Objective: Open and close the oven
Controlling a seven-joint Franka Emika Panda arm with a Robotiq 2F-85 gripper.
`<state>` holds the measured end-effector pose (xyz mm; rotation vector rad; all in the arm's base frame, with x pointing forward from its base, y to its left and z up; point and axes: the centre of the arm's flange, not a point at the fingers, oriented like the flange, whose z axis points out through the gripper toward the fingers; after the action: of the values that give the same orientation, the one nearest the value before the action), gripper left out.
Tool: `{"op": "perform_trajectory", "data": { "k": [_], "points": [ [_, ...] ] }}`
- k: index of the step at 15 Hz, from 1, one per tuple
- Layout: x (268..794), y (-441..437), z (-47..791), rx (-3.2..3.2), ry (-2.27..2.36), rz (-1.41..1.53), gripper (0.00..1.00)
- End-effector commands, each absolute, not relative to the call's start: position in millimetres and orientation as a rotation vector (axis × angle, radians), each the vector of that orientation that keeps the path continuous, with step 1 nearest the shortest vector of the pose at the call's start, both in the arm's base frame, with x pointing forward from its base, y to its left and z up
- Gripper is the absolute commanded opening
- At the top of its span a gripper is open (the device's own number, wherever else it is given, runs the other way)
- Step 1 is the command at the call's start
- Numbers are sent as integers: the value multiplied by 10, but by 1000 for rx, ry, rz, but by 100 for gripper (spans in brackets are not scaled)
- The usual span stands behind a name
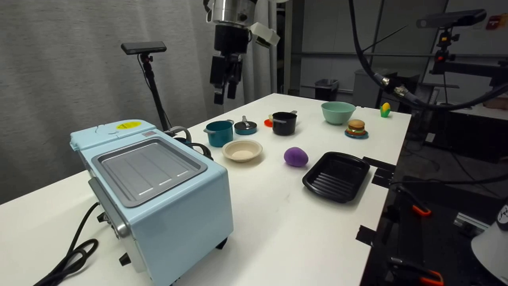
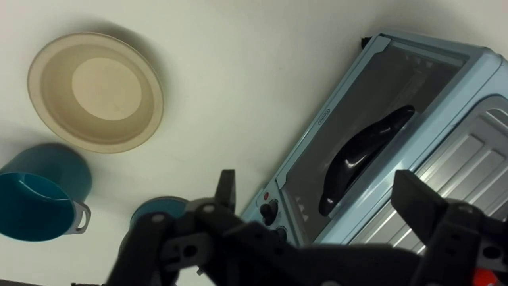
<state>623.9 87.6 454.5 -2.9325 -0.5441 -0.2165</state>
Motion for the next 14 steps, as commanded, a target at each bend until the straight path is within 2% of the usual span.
{"op": "perform_trajectory", "data": {
  "k": [1, 14],
  "points": [
    [6469, 1015, 4418, -2911, -561, -232, 100],
    [6790, 1143, 4082, -2903, -538, -195, 100]
  ]
}}
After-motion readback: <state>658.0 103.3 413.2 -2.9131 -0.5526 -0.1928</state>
